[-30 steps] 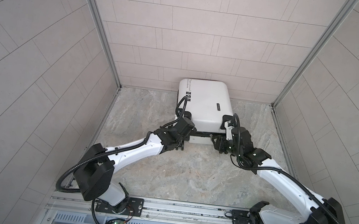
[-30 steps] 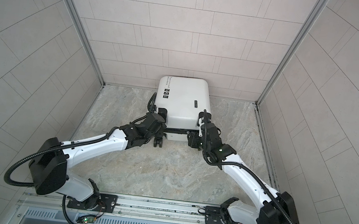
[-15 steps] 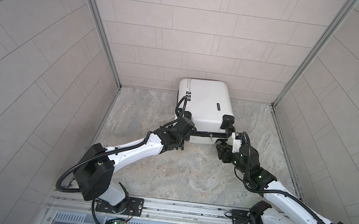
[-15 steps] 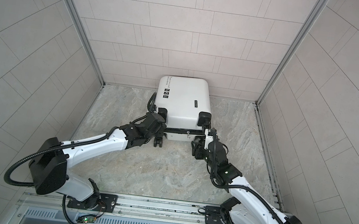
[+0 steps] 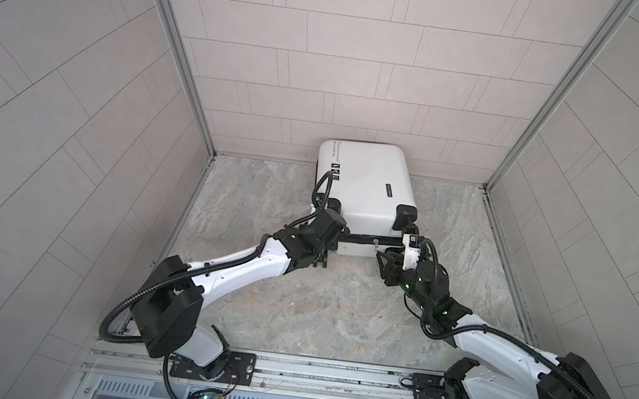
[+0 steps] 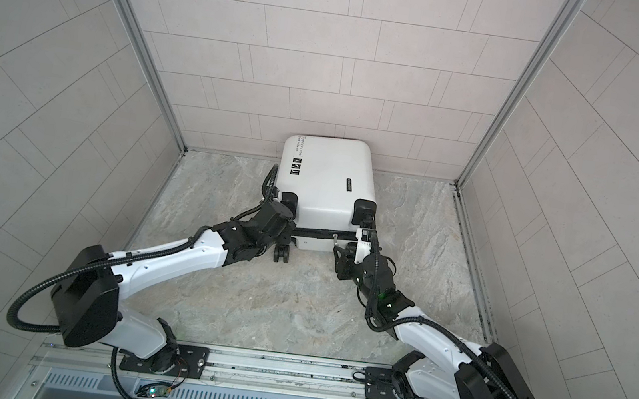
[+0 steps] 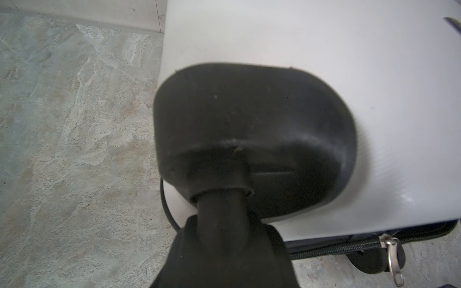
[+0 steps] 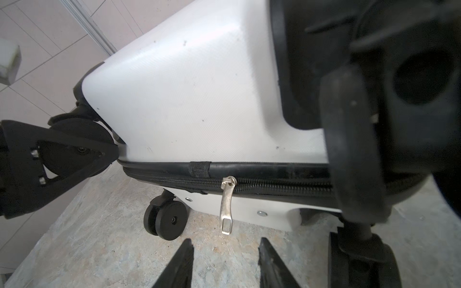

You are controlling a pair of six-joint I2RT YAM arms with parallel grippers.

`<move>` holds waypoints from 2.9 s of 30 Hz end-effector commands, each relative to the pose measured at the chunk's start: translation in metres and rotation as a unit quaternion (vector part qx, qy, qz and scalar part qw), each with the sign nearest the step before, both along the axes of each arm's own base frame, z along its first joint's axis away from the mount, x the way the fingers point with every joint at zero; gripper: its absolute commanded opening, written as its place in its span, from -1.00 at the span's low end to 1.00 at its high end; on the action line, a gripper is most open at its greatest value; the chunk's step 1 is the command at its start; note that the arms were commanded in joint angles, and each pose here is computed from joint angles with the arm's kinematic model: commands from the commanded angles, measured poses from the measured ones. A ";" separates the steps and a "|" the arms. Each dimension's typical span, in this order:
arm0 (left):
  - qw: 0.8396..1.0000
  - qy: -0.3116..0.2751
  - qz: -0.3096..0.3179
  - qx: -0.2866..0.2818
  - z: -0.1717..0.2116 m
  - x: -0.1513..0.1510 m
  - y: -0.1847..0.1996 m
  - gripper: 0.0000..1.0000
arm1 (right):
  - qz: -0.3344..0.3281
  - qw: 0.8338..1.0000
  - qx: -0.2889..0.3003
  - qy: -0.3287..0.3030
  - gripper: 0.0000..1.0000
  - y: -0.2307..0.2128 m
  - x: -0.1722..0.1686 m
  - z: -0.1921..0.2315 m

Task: Pack the luggage

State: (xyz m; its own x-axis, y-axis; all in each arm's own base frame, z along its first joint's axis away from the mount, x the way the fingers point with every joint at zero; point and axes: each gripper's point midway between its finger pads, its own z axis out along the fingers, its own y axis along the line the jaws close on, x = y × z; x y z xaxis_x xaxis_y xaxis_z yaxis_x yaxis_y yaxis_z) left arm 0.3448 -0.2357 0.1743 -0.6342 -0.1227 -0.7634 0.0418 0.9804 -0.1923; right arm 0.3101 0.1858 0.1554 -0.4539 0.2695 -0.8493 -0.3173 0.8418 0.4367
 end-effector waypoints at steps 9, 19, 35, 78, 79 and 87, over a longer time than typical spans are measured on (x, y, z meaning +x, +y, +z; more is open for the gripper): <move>0.997 -0.034 -0.056 -0.050 0.032 -0.006 -0.028 -1.00 | -0.002 1.000 0.023 -0.021 -0.33 0.015 0.020 0.013; 0.997 -0.037 -0.054 -0.051 0.033 -0.008 -0.024 -1.00 | -0.004 1.000 0.017 -0.012 -0.48 0.022 0.029 0.005; 0.997 -0.038 -0.051 -0.054 0.034 -0.012 -0.019 -1.00 | -0.005 1.000 0.023 -0.009 -0.80 0.032 0.040 0.003; 0.999 -0.016 0.036 -0.007 0.039 -0.005 0.022 -1.00 | -0.209 0.976 -0.041 -0.034 -1.00 -0.127 -0.005 -0.013; 0.999 -0.017 0.038 -0.006 0.040 -0.005 0.025 -1.00 | -0.211 0.976 -0.037 -0.033 -1.00 -0.129 -0.004 -0.013; 0.998 -0.014 0.058 0.003 0.039 -0.006 0.051 -1.00 | -0.192 0.981 -0.026 -0.025 -1.00 -0.126 0.008 -0.010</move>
State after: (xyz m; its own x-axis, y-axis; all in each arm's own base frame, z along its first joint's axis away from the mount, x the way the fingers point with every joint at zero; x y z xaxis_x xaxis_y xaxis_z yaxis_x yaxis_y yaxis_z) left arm 0.3248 -0.2342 0.1771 -0.7010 -0.0997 -0.7062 0.0745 0.9745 -0.2116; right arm 0.3053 0.0812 0.1296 -0.3612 0.3273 -0.8732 -0.0792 0.9222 0.3785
